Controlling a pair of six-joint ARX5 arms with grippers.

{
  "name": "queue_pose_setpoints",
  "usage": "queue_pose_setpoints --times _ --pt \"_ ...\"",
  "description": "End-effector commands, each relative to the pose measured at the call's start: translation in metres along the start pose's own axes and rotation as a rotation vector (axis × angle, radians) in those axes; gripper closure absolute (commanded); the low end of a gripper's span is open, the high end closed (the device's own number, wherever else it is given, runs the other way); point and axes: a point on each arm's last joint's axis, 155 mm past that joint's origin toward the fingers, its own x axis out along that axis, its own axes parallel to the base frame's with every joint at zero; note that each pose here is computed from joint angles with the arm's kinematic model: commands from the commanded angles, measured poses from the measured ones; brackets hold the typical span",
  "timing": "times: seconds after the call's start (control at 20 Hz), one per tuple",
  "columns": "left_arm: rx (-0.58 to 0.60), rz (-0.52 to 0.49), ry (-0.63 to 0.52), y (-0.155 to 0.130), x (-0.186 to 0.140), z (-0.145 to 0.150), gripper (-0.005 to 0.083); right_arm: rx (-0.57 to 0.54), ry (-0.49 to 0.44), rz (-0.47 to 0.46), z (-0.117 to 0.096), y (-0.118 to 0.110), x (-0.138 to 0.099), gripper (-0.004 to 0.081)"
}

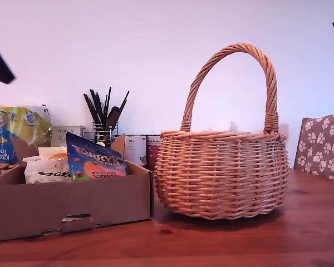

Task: Move the bags of Easter eggs from the cardboard box on the left into the woven basket on the right side.

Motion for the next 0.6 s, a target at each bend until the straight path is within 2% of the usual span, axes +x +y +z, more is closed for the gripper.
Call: queue_pose_setpoints --times 0.0,0.05,0.1,0.15,0.3,0.55 --pt "0.032 -0.002 -0.04 0.006 0.007 0.016 0.0363 -0.005 -0.01 0.009 0.005 0.002 -0.001 0.0783" --pt "0.017 0.005 -0.052 0.012 0.015 0.021 0.0197 -0.004 -0.009 0.01 0.005 0.002 0.0 0.0783" --pt "0.011 0.008 -0.056 0.016 0.024 0.024 0.007 -0.004 -0.006 0.01 0.004 0.002 0.0 0.0783" --pt "0.013 0.027 -0.06 0.025 0.032 0.026 0.0009 -0.004 -0.006 0.01 0.004 0.002 0.0 0.0783" --pt "0.001 0.07 -0.082 0.047 0.06 0.034 0.0 -0.005 -0.009 0.009 0.005 0.002 0.0 0.0783" --pt "-0.021 0.078 -0.03 0.06 0.091 0.018 0.0 -0.006 -0.011 0.006 0.006 0.001 0.0 0.0783"
